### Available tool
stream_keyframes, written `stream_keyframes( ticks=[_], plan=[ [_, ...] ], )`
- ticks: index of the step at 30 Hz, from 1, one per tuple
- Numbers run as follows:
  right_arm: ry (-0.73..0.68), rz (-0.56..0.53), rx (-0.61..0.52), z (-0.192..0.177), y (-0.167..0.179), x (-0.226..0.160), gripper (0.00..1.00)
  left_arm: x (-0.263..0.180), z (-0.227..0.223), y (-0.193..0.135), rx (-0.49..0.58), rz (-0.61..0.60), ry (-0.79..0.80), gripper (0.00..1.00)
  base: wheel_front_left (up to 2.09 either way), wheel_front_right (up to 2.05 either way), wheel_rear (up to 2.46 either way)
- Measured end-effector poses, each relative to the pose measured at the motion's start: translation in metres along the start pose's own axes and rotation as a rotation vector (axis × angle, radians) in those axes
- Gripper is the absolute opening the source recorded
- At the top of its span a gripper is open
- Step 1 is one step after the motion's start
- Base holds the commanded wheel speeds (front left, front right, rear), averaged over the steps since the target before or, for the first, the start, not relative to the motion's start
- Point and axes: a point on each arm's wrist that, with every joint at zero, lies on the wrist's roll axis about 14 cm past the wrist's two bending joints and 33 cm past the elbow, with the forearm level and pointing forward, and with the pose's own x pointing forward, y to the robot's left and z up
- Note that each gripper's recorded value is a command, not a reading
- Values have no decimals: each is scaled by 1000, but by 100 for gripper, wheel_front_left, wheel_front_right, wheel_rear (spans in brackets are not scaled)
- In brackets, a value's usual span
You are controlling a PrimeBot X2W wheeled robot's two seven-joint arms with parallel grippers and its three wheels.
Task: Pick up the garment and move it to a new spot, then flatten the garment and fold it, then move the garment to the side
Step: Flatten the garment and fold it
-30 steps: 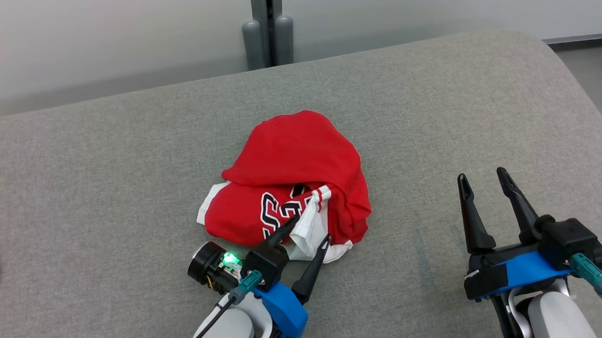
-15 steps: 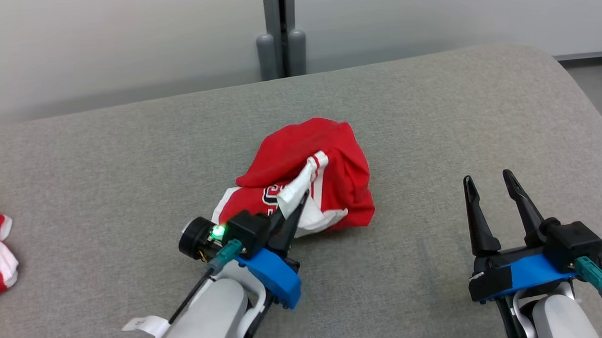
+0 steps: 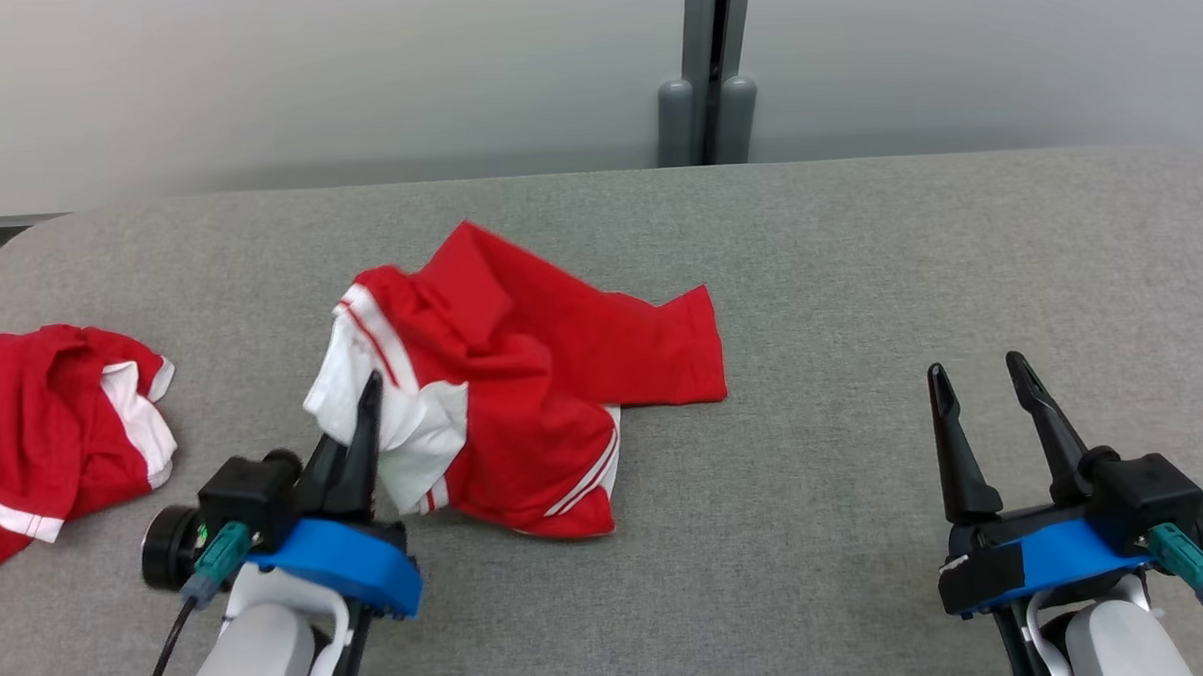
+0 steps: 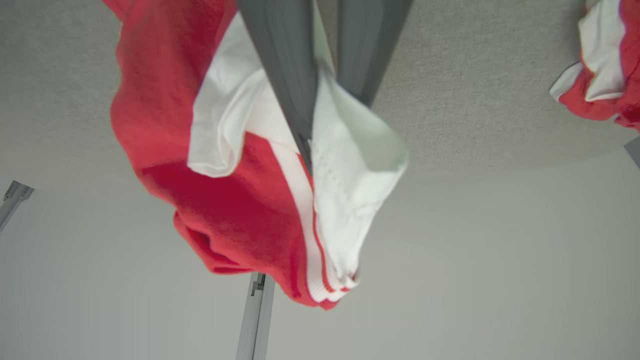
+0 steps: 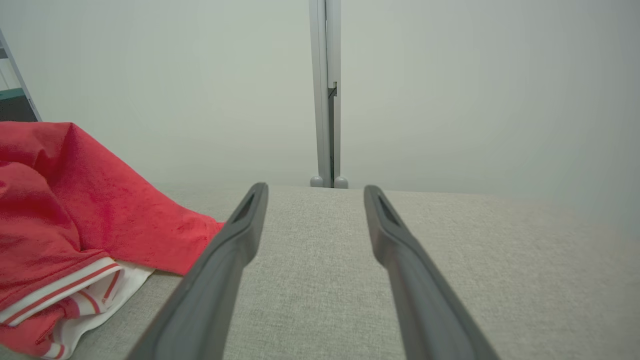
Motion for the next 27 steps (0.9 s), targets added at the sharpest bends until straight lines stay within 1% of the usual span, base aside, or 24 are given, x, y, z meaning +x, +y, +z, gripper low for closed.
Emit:
stream_keyframes(
  ticks=[5, 8, 10, 11, 12, 13, 15, 22, 27],
  plan=[
    [13, 32, 8, -6, 11, 7, 100, -37, -33, 42, -45, 155, 90, 0, 0, 0, 0],
    [21, 45, 12, -10, 16, 11, 100, -59, -58, 58, -71, 222, 165, 0, 0, 0, 0],
    [24, 54, 15, -12, 19, 14, 100, -68, -67, 65, -85, 256, 189, 0, 0, 0, 0],
    [23, 58, 16, -12, 21, 15, 100, -70, -70, 67, -88, 265, 199, 2, 0, 0, 0],
    [22, 63, 17, -11, 22, 17, 100, -72, -71, 68, -97, 274, 200, 49, 0, 0, 0],
    [21, 67, 18, -11, 24, 18, 100, -72, -70, 69, -103, 283, 193, 100, 0, 0, 0],
    [22, 72, 19, -12, 25, 18, 100, -70, -61, 74, -96, 297, 166, 100, 0, 0, 0],
    [17, 78, 20, -10, 28, 19, 100, -56, 10, 95, -5, 344, -50, 100, 0, 0, 0],
    [13, 71, 20, -8, 26, 17, 100, -49, 51, 90, 39, 332, -180, 100, 0, 0, 0]
  ],
)
